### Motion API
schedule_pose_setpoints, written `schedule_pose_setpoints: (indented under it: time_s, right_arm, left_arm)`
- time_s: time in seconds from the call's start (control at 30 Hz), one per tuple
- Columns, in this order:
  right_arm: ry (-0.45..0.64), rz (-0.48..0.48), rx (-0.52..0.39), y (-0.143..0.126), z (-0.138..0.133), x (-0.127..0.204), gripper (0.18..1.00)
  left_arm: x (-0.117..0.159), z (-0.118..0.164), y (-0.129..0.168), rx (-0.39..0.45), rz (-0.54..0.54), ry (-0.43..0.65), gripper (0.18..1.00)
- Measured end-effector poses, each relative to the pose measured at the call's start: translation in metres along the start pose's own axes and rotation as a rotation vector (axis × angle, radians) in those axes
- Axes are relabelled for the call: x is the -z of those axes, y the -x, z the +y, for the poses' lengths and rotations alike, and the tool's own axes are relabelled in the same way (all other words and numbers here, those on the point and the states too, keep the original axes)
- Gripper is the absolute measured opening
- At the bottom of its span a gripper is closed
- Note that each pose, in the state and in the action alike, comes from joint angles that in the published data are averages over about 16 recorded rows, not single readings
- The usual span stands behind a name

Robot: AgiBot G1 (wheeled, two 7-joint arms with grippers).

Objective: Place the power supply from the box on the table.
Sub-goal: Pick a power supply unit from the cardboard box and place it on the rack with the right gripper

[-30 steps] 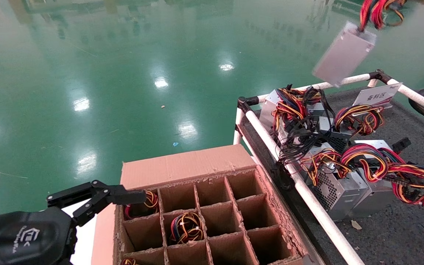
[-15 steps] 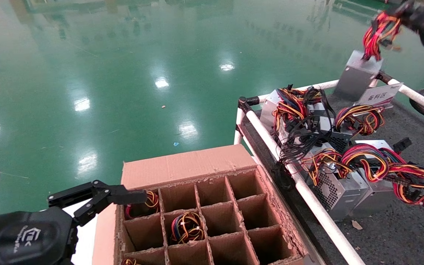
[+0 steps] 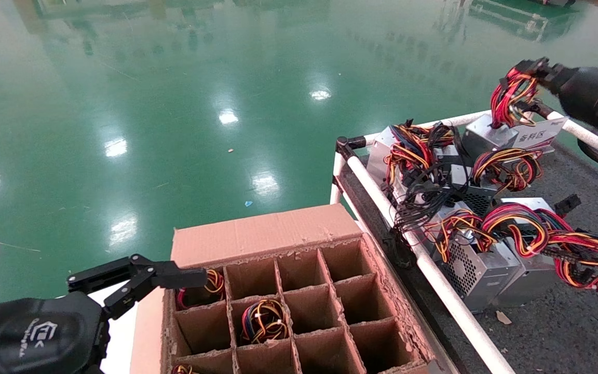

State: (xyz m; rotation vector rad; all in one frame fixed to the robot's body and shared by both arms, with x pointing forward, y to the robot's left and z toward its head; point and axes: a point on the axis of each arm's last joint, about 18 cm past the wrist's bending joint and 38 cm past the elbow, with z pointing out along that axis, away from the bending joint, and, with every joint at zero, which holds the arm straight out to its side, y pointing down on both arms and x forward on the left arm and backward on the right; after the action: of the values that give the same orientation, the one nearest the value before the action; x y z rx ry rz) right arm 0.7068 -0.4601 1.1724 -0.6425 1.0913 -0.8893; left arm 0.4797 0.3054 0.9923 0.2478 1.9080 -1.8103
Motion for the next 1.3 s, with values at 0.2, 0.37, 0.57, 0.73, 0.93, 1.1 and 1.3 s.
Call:
schedule_pose_setpoints:
  time_s: [0.2, 0.37, 0.57, 0.73, 0.93, 1.1, 1.3]
  right_arm:
    - [0.019, -0.002, -0.013, -0.004, 0.011, 0.000, 0.212]
    - [0.037, -0.002, -0.016, -0.006, 0.020, 0.000, 0.212]
    - [0.072, 0.011, -0.013, -0.012, 0.036, -0.001, 0.212]
    - [0.102, 0.030, 0.000, -0.019, 0.050, -0.001, 0.212]
    - [0.123, 0.049, 0.024, -0.025, 0.059, 0.000, 0.212]
    - [0.124, 0.054, 0.041, -0.025, 0.059, -0.001, 0.214]
    - [0.124, 0.056, 0.068, -0.027, 0.056, 0.001, 0.235]
  left_arm:
    - [0.000, 0.000, 0.000, 0.000, 0.000, 0.000, 1.001]
    - [0.000, 0.000, 0.000, 0.000, 0.000, 0.000, 1.001]
    - [0.000, 0.000, 0.000, 0.000, 0.000, 0.000, 1.001]
    - [0.000, 0.000, 0.000, 0.000, 0.000, 0.000, 1.001]
    - [0.000, 0.000, 0.000, 0.000, 0.000, 0.000, 1.001]
    - [0.000, 0.000, 0.000, 0.000, 0.000, 0.000, 1.001]
    - [0.000, 0.000, 0.000, 0.000, -0.001, 0.000, 1.001]
